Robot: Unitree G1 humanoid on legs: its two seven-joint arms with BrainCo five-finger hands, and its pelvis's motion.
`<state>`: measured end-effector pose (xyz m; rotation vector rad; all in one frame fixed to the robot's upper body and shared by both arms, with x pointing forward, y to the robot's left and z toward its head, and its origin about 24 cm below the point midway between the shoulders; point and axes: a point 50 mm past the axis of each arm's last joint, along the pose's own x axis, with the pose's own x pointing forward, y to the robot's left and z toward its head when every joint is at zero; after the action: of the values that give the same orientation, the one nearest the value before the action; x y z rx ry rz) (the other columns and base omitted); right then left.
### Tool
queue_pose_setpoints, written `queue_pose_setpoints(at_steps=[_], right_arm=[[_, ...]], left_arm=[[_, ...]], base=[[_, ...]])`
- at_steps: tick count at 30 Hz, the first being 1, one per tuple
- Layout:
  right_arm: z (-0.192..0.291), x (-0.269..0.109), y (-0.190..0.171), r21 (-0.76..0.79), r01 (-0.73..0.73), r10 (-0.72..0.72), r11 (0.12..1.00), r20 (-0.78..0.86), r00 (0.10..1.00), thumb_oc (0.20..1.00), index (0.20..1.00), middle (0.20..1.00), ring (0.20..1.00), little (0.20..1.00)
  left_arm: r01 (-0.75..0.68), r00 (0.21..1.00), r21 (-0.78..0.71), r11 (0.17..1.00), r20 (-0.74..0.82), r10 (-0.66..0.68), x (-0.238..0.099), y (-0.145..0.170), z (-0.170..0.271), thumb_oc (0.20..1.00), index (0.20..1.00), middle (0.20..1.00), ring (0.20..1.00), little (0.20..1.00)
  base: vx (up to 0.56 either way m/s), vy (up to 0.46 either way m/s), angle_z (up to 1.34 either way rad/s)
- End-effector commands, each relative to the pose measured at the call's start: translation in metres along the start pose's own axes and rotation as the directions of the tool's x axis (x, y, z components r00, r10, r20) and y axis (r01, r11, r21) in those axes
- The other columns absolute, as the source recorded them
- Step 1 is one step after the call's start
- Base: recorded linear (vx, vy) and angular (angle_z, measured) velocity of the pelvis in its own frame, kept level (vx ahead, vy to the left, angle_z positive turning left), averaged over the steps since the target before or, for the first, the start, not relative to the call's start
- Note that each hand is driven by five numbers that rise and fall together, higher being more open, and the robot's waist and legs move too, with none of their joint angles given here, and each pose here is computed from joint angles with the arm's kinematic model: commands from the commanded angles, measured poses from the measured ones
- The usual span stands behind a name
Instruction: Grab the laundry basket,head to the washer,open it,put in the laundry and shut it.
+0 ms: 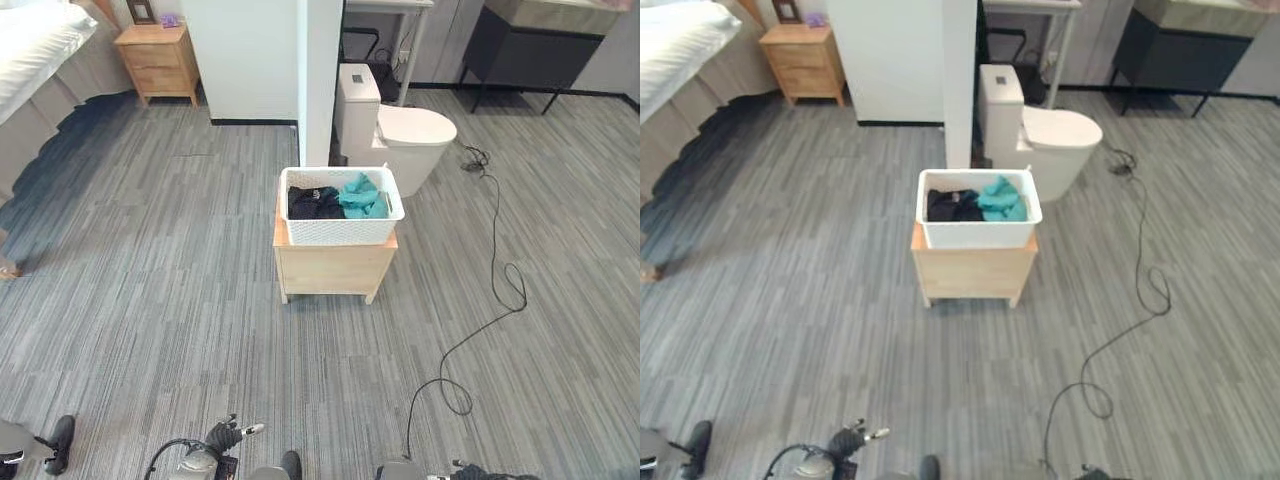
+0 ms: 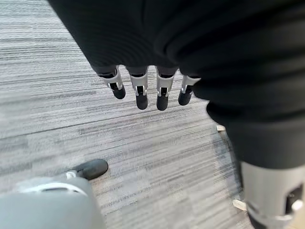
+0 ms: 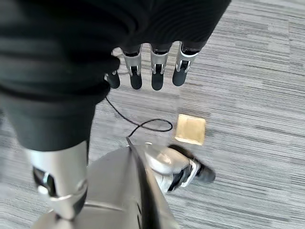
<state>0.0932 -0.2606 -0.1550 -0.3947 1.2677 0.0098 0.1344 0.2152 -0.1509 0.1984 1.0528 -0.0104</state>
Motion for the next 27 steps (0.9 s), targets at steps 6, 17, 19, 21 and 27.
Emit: queue_pose_setpoints(at_steps=[6, 17, 19, 21, 27], right_arm=[[-0.030, -0.003, 0.018, 0.120, -0.031, 0.044, 0.992, -0.104, 0.994, 1.000, 1.000, 1.000, 1.000, 1.000], [0.010, -0.024, -0.065, 0.150, 0.169, -0.199, 0.974, 0.214, 0.956, 1.000, 1.000, 1.000, 1.000, 1.000], [0.033, -0.039, -0.093, 0.129, 0.243, -0.272, 0.962, 0.323, 0.906, 1.000, 1.000, 1.000, 1.000, 1.000], [0.060, -0.055, -0.111, 0.123, 0.292, -0.316, 0.949, 0.433, 0.844, 1.000, 1.000, 1.000, 1.000, 1.000], [0.100, -0.077, -0.123, 0.119, 0.343, -0.347, 0.932, 0.564, 0.749, 1.000, 1.000, 1.000, 1.000, 1.000]], left_arm=[[-0.008, 1.000, 0.034, 0.999, 0.029, 0.007, 0.003, -0.003, 0.009, 1.000, 1.000, 1.000, 1.000, 1.000], [-0.090, 0.938, -0.182, 0.979, 0.315, 0.145, -0.011, 0.032, 0.066, 1.000, 1.000, 1.000, 1.000, 1.000], [-0.109, 0.914, -0.194, 0.975, 0.365, 0.175, -0.017, 0.041, 0.079, 1.000, 1.000, 1.000, 1.000, 1.000], [-0.128, 0.886, -0.224, 0.966, 0.412, 0.213, -0.023, 0.048, 0.096, 1.000, 1.000, 1.000, 1.000, 1.000], [-0.090, 0.868, -0.293, 0.952, 0.446, 0.219, -0.023, 0.038, 0.118, 1.000, 1.000, 1.000, 1.000, 1.000]], base=[[0.33, -0.110, 0.43], [0.31, -0.232, 0.28], [0.17, -0.282, -0.12], [0.14, -0.268, -0.16], [0.14, -0.006, -0.10]])
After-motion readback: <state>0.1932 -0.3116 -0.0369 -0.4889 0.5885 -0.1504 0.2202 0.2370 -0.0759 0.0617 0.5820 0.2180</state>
